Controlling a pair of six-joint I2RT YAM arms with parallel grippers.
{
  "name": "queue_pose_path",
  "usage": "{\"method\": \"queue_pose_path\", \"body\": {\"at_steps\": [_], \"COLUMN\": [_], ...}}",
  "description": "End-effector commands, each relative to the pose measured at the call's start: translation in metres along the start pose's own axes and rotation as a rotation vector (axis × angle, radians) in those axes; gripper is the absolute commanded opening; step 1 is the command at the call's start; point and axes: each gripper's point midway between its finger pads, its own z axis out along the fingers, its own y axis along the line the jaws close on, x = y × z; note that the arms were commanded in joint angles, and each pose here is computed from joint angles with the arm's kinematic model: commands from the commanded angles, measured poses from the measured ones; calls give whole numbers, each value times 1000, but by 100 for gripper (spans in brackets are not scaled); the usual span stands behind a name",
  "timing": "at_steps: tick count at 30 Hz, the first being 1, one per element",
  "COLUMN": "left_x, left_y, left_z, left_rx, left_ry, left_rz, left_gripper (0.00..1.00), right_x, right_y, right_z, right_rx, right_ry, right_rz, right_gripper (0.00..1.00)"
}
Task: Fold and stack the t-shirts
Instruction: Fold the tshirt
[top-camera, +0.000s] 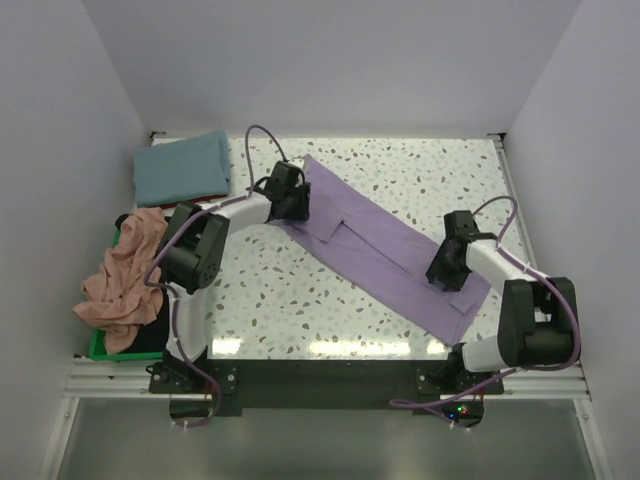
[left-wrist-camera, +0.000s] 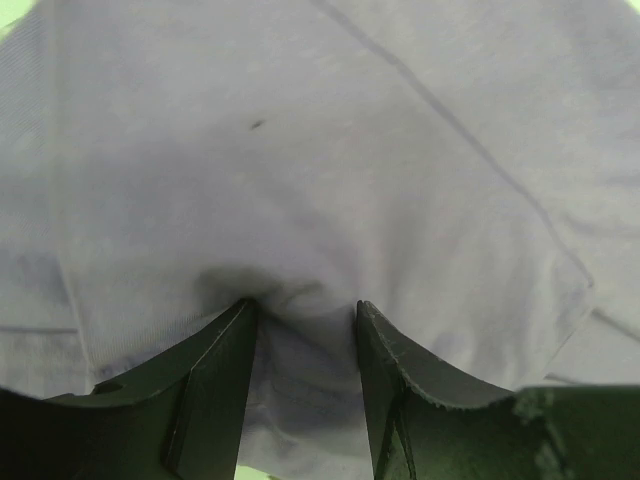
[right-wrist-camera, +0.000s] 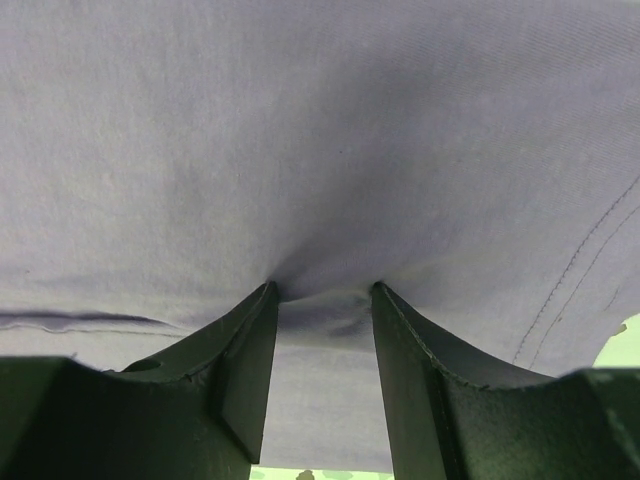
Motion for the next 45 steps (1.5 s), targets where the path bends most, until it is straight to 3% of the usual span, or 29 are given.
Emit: {"method": "queue_pose_path", "body": {"at_steps": [1,10,29,45], "left_x": [54,49,-8,-42], "left_y": [46,62,79,76], "left_z": [7,3,78,112], "left_rx": [-73,-57,-89,-36], "left_ry": [215,217,190,94], "left_rz": [31,33,79,226], "left_gripper": [50,50,50,52], "right_x": [19,52,128,213], "right_y": [-13,6,40,136], "right_z": [2,8,-5,-31], "right_rx": [49,26,-40,-154], "right_ry": [49,80,170,229], "right_rz": [14,-7,-102,-329], "right_gripper": [47,46,46,46]}}
